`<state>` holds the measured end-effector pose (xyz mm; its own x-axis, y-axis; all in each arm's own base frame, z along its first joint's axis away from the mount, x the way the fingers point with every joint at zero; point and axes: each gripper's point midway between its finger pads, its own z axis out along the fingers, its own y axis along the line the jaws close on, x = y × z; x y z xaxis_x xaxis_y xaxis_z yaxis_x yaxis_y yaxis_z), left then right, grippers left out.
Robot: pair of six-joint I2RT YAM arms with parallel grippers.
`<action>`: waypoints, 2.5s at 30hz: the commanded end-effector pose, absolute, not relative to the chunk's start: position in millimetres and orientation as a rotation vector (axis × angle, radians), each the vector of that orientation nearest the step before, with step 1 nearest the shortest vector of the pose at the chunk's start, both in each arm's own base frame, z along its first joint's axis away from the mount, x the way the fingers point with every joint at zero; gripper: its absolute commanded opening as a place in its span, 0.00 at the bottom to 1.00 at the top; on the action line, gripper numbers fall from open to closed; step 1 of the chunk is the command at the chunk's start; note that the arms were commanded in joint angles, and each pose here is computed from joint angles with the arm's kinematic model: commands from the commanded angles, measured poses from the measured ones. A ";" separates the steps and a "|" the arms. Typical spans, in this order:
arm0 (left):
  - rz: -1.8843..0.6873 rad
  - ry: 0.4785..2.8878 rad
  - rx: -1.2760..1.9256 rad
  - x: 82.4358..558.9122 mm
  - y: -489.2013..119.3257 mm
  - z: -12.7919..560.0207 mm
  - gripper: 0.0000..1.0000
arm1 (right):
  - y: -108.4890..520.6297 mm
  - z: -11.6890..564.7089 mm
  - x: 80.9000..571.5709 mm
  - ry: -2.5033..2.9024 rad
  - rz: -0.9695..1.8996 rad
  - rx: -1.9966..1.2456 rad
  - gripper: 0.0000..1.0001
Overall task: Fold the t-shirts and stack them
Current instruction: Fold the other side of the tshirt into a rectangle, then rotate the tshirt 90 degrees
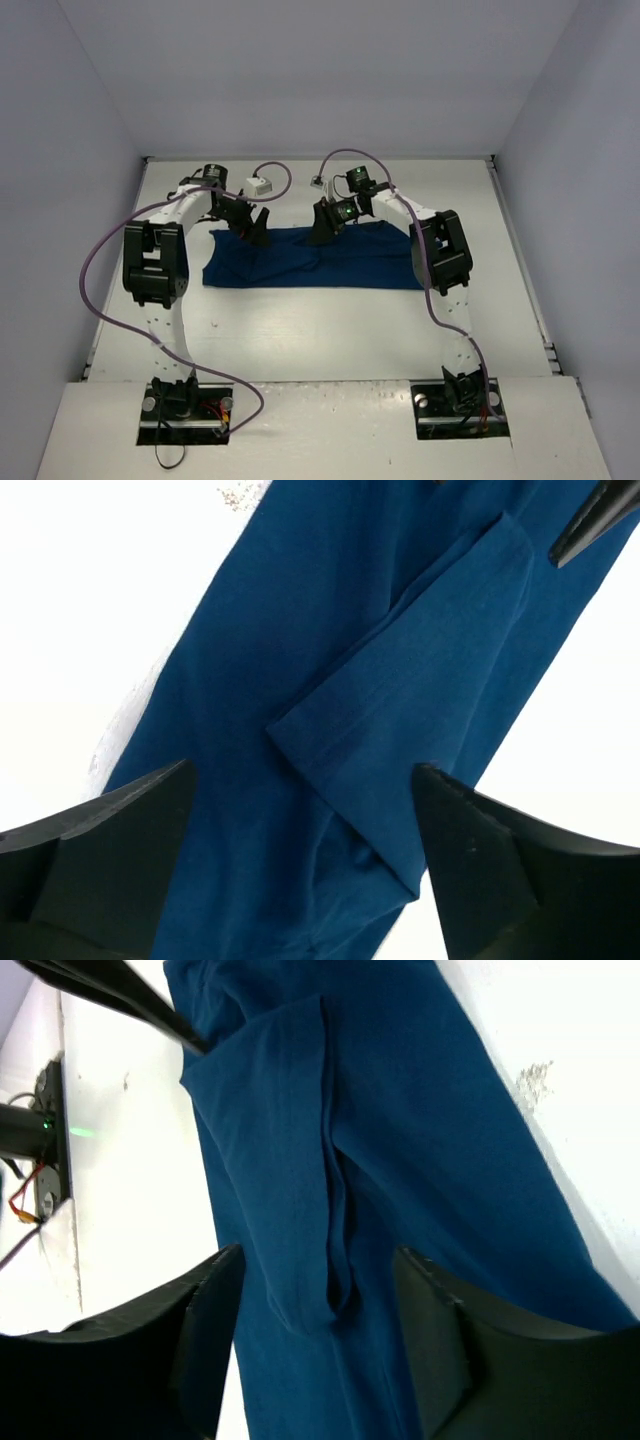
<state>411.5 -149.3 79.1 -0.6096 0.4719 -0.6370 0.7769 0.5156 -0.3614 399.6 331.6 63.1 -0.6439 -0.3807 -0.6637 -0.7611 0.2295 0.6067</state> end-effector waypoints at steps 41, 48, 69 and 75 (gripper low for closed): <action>-0.545 2.518 -0.472 388.9 -145.7 104.1 0.16 | 132.5 55.4 393.8 1.860 0.080 -1.948 0.00; -0.650 2.519 -0.442 372.2 -167.8 115.1 0.00 | 154.6 102.1 389.4 1.723 0.055 -1.920 0.00; -0.323 2.705 -0.769 376.8 -98.6 27.2 0.00 | 106.1 -6.6 376.0 1.707 -0.034 -2.388 0.00; -0.226 2.743 -0.779 391.9 -79.0 11.8 0.00 | 120.5 -10.2 344.9 1.728 0.058 -2.411 0.00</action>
